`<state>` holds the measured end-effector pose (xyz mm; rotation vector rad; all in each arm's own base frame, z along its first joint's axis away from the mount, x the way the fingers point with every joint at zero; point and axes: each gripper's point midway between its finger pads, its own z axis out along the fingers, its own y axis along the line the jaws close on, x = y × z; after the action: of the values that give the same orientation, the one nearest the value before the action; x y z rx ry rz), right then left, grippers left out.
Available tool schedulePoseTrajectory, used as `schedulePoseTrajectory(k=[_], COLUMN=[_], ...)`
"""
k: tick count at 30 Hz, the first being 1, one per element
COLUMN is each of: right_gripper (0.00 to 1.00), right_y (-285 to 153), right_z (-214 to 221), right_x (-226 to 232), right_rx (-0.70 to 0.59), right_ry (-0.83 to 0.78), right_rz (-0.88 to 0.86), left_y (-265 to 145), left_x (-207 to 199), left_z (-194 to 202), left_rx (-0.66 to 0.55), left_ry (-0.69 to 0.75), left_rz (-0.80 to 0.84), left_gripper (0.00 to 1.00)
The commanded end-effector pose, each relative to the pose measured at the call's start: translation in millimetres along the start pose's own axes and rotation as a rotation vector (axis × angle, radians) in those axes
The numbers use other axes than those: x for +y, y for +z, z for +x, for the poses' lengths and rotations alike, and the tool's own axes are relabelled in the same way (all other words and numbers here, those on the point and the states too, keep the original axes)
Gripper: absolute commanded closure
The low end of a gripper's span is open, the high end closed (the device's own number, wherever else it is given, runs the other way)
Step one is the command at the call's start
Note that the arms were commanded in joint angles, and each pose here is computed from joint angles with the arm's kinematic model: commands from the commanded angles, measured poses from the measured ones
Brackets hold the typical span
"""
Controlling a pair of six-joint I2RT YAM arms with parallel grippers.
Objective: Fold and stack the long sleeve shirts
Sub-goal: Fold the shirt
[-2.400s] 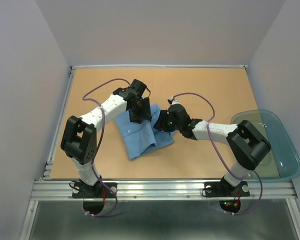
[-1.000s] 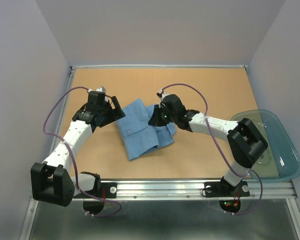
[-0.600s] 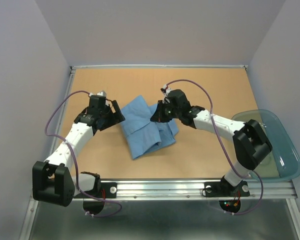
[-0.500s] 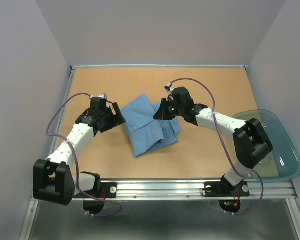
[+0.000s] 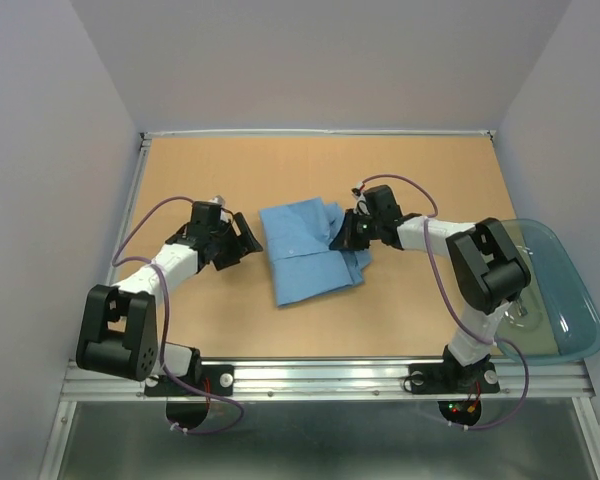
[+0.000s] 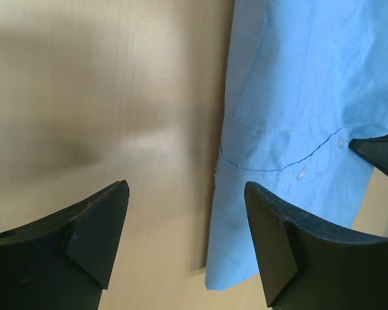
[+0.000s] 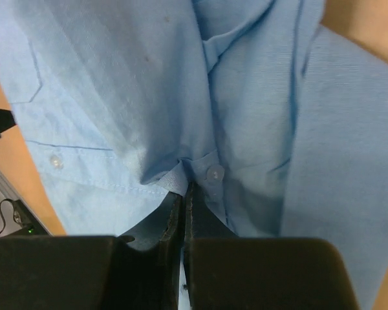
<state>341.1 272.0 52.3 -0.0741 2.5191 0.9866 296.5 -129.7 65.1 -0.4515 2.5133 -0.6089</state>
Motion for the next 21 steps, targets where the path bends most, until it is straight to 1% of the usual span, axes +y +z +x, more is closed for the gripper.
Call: schedulePoseTrajectory(k=[1, 7, 8, 13, 18, 21], right_gripper=[0.99, 0.99, 0.99, 1.00, 0.99, 1.00], right_y=[5, 8, 7, 10, 7, 5], right_z=[7, 6, 3, 3, 7, 8], right_x=[-27, -35, -37, -41, -49, -52], right_rx=[0.004, 0.008, 0.003, 0.010, 0.024, 0.023], right_ry=[0.008, -0.004, 0.001, 0.017, 0.058, 0.066], right_rz=[0.006, 0.012, 0.013, 0.014, -0.003, -0.002], left_y=[5, 12, 13, 24, 34, 44], left_x=[-16, -23, -29, -36, -39, -40], left_z=[-16, -13, -17, -13, -14, -10], left_rx=[-0.044, -0.030, -0.047, -0.038, -0.045, -0.024], left_ry=[-0.005, 0.000, 0.006, 0.003, -0.006, -0.007], left_rz=[0.072, 0.104, 0.130, 0.172, 0.198, 0.213], left_gripper=[0.17, 0.20, 0.20, 0.22, 0.26, 0.28])
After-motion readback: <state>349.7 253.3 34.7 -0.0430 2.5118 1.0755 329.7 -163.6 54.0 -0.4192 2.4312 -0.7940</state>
